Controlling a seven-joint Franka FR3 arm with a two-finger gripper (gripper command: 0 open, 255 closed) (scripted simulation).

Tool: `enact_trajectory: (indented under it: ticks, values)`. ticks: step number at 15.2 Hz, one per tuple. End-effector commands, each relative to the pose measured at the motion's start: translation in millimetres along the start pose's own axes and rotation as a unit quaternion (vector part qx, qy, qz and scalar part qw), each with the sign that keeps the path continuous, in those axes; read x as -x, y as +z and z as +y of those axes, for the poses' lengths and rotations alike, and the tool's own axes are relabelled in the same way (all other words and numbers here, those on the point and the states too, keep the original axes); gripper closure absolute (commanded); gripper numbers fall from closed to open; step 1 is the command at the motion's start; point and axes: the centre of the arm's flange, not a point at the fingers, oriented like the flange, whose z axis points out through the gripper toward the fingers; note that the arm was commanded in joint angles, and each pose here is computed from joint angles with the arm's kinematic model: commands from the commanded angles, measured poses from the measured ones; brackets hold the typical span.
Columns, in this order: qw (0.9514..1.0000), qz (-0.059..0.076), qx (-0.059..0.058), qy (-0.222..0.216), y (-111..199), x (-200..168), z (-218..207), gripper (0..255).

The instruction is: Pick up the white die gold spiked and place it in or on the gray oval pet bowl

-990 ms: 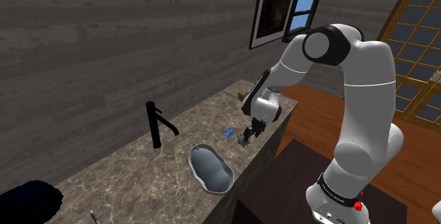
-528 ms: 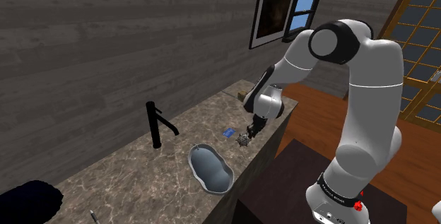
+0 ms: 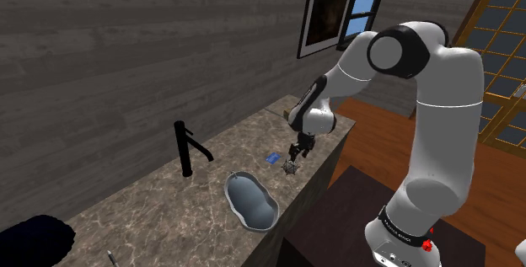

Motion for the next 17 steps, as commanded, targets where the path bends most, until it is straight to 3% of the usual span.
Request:
enact_trajectory:
  ticks: [1,2,10,17]
  values:
    - [0.9971,-0.069,0.031,0.003,0.9,-37.8,-23.8,0]
    - [0.9942,-0.099,0.042,0.004,4.9,-56.0,-34.0,0]
    - [0.9942,-0.099,0.042,0.004,44.0,-48.1,-30.7,0]
    - [0.9942,-0.099,0.042,0.004,44.0,-48.1,-30.7,0]
